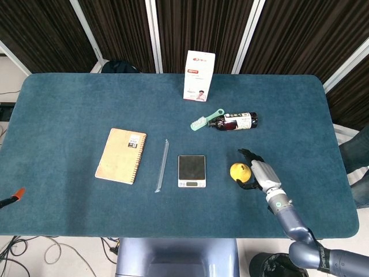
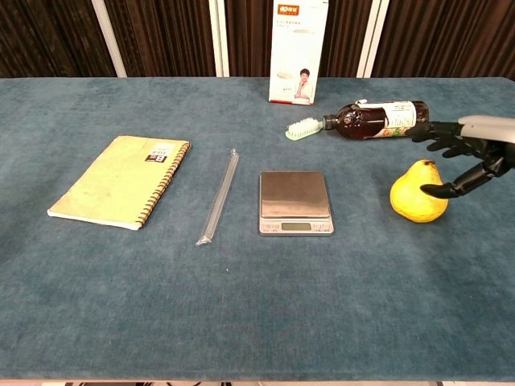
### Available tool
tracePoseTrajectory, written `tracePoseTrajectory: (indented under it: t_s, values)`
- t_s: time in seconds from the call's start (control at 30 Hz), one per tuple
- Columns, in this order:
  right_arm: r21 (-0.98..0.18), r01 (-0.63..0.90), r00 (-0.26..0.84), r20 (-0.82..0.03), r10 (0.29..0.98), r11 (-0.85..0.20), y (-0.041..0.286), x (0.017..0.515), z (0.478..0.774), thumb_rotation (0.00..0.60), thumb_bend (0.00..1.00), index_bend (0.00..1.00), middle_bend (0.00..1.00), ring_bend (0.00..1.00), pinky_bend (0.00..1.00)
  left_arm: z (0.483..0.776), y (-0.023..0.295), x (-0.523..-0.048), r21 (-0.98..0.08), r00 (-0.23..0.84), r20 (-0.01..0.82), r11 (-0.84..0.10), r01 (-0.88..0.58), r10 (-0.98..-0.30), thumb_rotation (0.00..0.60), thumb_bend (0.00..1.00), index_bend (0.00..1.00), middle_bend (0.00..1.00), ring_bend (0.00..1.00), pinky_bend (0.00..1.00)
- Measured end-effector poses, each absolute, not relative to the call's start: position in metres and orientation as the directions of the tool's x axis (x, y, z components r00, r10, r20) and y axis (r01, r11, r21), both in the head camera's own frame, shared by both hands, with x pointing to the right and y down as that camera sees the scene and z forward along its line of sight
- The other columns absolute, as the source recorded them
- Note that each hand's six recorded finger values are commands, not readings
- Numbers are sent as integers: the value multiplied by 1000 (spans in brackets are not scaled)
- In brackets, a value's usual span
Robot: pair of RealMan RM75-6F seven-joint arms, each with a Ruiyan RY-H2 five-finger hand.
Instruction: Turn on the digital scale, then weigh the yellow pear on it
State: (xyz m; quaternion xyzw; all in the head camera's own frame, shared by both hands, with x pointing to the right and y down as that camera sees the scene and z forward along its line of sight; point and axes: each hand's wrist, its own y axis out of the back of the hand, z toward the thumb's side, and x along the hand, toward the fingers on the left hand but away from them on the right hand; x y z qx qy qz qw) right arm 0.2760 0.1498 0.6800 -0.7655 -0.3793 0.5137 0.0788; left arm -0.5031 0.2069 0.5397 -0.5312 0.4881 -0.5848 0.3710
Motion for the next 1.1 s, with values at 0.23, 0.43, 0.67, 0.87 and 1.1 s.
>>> tracePoseTrajectory:
  t_s: [0.23,0.43,0.67,0.87,1.1]
  values:
    - [-472,580,166,-730,663,-664,158,281,692,600,420,0,21,34,0,539,208,-501,-964,-158,262,-251,-86,-952,600,0,47,0,0,104]
    - [-396,698,172,-717,676,-597,163,274,702,600,420,0,21,34,0,540,209,-500,-961,-160,273,-262,-86,-949,600,0,50,0,0,106]
    - [-337,759,198,-696,690,-557,170,265,717,600,420,0,21,34,0,539,209,-501,-962,-165,270,-259,-89,-949,600,0,51,0,0,113]
    - [-332,751,205,-705,679,-571,175,263,728,600,421,0,22,47,34,539,209,-502,-962,-168,270,-258,-90,-948,600,0,60,0,0,114]
    - [-353,746,180,-710,681,-565,176,267,738,600,445,0,89,212,434,539,209,-502,-961,-171,273,-260,-94,-947,600,0,74,0,0,118]
